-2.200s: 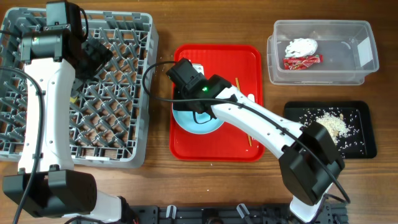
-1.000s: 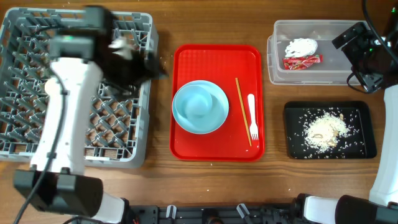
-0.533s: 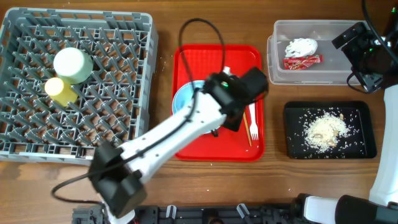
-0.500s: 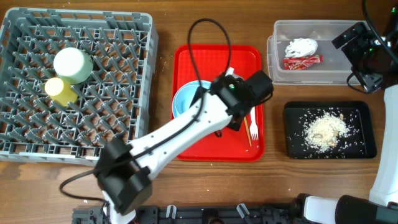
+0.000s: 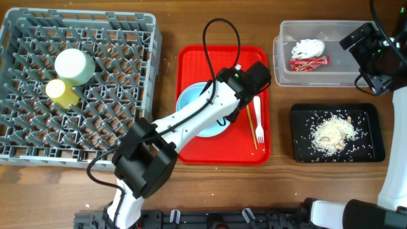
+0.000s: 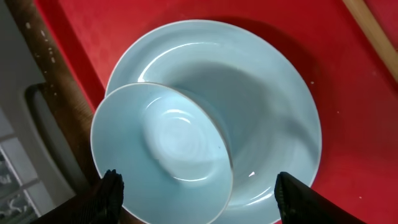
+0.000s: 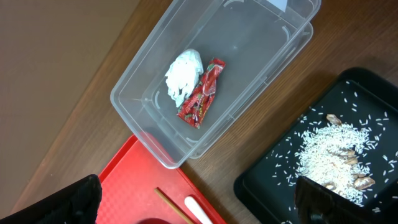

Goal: Sort waste into correct bins and load items into the dishwasher rack
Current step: 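Reach the left gripper to the stacked bowl and plate on tray, then grasp the small light blue bowl rim with left gripper and lift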

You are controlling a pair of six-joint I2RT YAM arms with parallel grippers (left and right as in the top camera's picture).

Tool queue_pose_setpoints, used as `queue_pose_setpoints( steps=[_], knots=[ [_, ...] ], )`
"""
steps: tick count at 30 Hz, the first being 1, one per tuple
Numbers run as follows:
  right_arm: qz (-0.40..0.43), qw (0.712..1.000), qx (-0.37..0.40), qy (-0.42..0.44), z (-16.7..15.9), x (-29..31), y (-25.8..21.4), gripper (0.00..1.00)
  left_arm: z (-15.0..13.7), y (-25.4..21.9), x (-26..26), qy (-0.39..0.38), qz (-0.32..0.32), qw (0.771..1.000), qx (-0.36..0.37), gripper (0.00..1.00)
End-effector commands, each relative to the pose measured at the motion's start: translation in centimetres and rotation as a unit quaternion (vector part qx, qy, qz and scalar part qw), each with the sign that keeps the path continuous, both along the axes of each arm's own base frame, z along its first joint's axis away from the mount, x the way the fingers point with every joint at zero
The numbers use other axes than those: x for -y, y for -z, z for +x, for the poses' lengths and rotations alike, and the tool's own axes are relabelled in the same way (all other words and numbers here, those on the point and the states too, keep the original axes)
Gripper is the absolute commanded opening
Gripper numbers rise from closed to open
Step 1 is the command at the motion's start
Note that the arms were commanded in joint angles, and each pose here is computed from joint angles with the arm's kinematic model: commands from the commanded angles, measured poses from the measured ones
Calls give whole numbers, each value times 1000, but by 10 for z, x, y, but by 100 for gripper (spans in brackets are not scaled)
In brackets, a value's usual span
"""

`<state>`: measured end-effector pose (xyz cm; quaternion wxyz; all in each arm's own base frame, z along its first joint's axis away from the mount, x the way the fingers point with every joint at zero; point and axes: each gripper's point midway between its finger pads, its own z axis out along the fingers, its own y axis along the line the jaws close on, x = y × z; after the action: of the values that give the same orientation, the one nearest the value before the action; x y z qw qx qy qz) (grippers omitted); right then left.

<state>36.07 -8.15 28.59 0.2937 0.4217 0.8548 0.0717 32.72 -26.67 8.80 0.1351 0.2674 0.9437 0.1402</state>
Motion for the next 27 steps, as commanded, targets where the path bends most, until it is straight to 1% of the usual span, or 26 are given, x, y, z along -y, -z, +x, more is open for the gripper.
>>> queue_pose_setpoints(
  steps=[1,3,7,9,11,14,16,17,19,23,24,27],
  knots=[
    [-2,1000,-5,-4,1,0,3,100,-10,19,11,56,-9,997,-55,77],
    [-3,1000,-5,-4,1,0,3,100,-9,28,9,53,-2,997,-63,77],
    [-3,1000,-5,-4,1,0,3,100,-4,35,-3,37,6,997,-72,72],
    [-3,1000,-5,-4,1,0,3,100,-1,35,-10,28,7,997,-77,73],
    [-3,1000,-5,-4,1,0,3,100,-5,40,-16,44,5,993,-107,77],
    [-3,1000,-5,-4,1,0,3,100,-9,48,-20,41,2,992,-121,75],
    [-2,1000,-5,-4,1,0,3,99,-13,56,-21,42,0,991,-127,72],
    [-3,1000,-5,-4,1,0,3,100,-15,59,-21,42,2,991,-128,64],
    [-2,1000,-5,-4,1,0,3,100,-17,64,-23,40,3,991,-130,52],
    [-3,1000,-5,-4,1,0,3,100,-18,67,-26,37,6,990,-133,39],
    [-2,1000,-5,-4,1,0,3,100,-18,67,-26,37,5,990,-133,36],
    [-2,1000,-5,-4,1,0,3,100,-22,69,-22,41,-1,990,-138,34]
  ],
)
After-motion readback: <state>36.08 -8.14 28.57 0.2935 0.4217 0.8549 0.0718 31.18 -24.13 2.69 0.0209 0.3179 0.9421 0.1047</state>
